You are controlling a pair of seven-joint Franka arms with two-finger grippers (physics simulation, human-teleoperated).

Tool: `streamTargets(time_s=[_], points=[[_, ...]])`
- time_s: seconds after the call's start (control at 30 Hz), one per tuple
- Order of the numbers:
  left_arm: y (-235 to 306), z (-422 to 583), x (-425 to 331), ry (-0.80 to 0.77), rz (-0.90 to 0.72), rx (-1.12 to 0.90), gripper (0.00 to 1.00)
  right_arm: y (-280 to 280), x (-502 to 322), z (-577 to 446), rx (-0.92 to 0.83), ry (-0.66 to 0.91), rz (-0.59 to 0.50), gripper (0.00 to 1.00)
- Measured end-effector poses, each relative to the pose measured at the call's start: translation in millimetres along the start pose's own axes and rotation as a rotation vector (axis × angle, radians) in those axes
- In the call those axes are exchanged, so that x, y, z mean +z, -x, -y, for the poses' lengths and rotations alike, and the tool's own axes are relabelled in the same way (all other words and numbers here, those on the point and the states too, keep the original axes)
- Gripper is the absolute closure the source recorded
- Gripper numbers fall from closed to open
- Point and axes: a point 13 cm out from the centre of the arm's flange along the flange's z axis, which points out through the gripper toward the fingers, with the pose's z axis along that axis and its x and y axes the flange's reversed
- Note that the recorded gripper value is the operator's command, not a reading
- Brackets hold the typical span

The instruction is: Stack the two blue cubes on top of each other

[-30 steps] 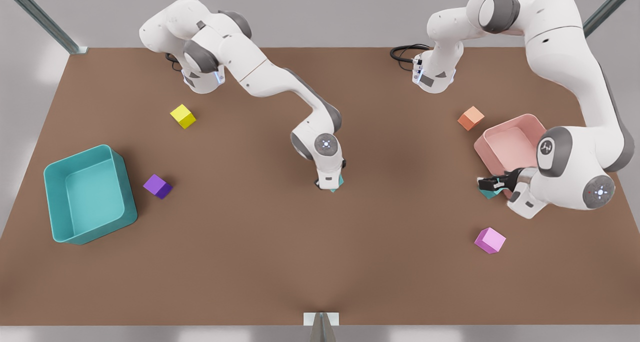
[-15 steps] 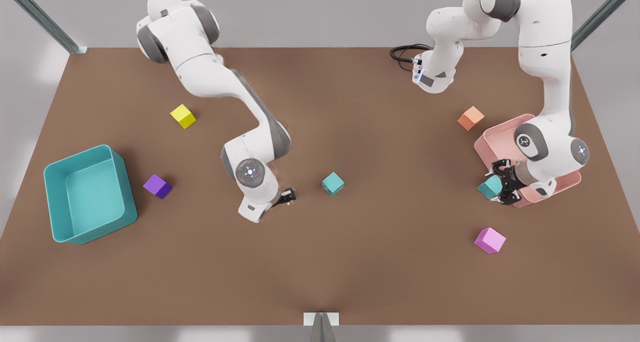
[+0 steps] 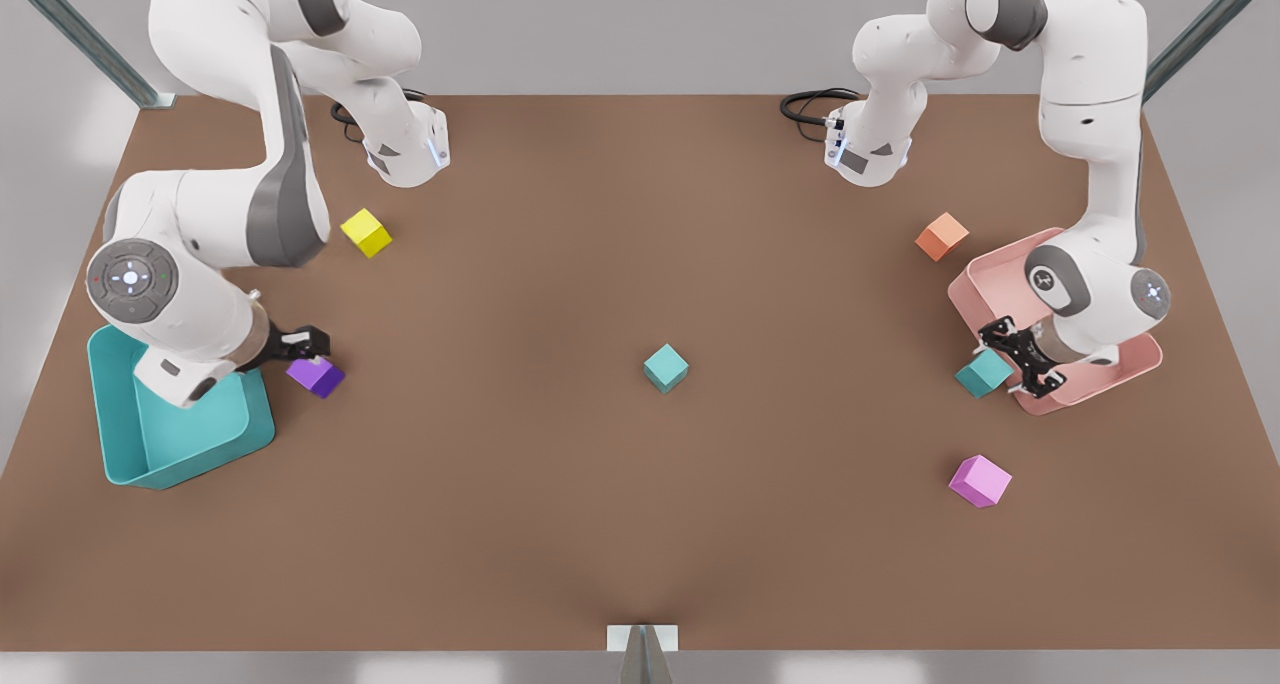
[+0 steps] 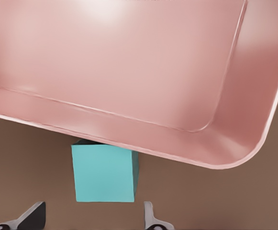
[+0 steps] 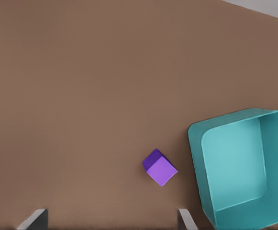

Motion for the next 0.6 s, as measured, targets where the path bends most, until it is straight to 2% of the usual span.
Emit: streamTargets(time_s=[0.17,0.33,0.5,0.53,0.57,0.6], points=[[5.8,-1.1,17.0,0.004,0.023,-0.083,0.00,-42.5,-20.8,58.6,0.047,0.043,-0.034,0.00],[15.4,-2.3,37.2,0.014,0.048,-0.150,0.00,-44.1,-11.1,33.5,-0.017,0.007,-0.067,0.00],[25.2,-9.8,69.2,0.040,0.083,-0.198,0.00,-64.0,-0.6,51.1,-0.009,-0.010,-0.080,0.00],[23.3,-12.2,73.0,0.043,0.086,-0.202,0.43,-63.3,0.4,52.3,-0.010,-0.012,-0.077,0.00],[18.6,-14.0,74.0,0.044,0.084,-0.202,0.51,-61.1,2.6,51.8,-0.015,-0.013,-0.075,0.00],[10.7,-15.6,72.2,0.041,0.079,-0.197,0.51,-58.5,4.9,50.8,-0.020,-0.013,-0.074,0.00]])
